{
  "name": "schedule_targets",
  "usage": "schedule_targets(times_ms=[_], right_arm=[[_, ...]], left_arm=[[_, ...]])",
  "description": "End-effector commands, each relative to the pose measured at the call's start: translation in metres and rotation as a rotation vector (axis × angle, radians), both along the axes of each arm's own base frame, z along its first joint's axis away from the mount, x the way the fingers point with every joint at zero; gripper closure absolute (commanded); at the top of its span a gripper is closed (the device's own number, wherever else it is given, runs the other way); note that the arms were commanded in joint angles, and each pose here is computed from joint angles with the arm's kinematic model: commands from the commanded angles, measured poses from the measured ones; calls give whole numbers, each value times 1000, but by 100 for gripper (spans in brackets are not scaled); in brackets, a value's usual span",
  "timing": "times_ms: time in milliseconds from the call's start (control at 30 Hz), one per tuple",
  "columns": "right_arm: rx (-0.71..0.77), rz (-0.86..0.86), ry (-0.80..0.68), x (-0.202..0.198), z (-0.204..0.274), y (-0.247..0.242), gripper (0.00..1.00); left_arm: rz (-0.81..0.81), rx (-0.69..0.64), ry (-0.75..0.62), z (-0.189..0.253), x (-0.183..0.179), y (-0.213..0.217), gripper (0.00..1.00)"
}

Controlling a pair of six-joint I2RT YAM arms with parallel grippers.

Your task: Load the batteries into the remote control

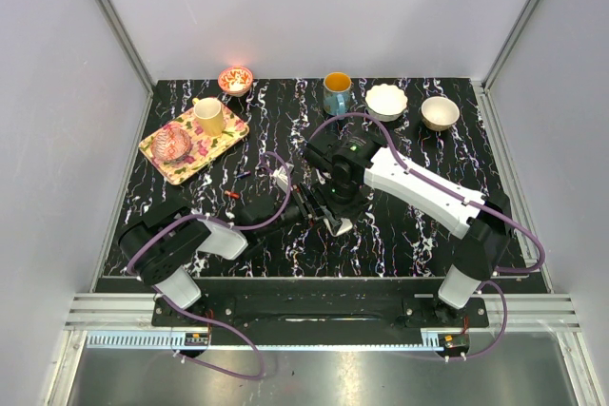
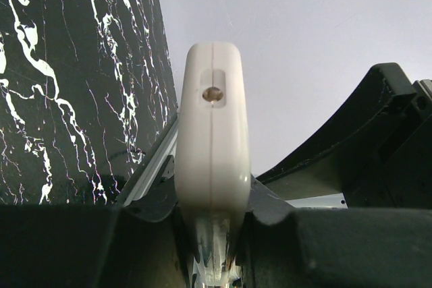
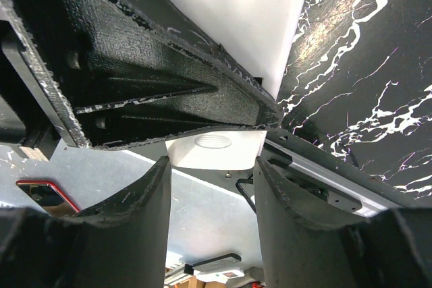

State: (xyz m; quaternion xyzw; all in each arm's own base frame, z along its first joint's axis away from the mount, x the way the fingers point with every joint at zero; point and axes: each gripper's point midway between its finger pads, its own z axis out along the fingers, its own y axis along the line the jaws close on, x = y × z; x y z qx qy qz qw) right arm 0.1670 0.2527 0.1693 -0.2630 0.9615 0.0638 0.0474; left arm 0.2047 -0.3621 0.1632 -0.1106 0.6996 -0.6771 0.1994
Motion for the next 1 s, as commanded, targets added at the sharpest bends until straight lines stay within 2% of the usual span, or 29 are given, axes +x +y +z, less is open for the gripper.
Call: schedule_targets(times_ms=[0,267,967], right_arm=[[51,-31,-83,18,10,6,60],[51,-31,-87,18,14,4,46],[64,-51,-95,18,16,5,25]], left_arm=[[-72,-222,-198,72,-18,-3,100],[-62,-217,-191,69,-16,-4,100],[-59,-213,-182,65,-15,-4,100]])
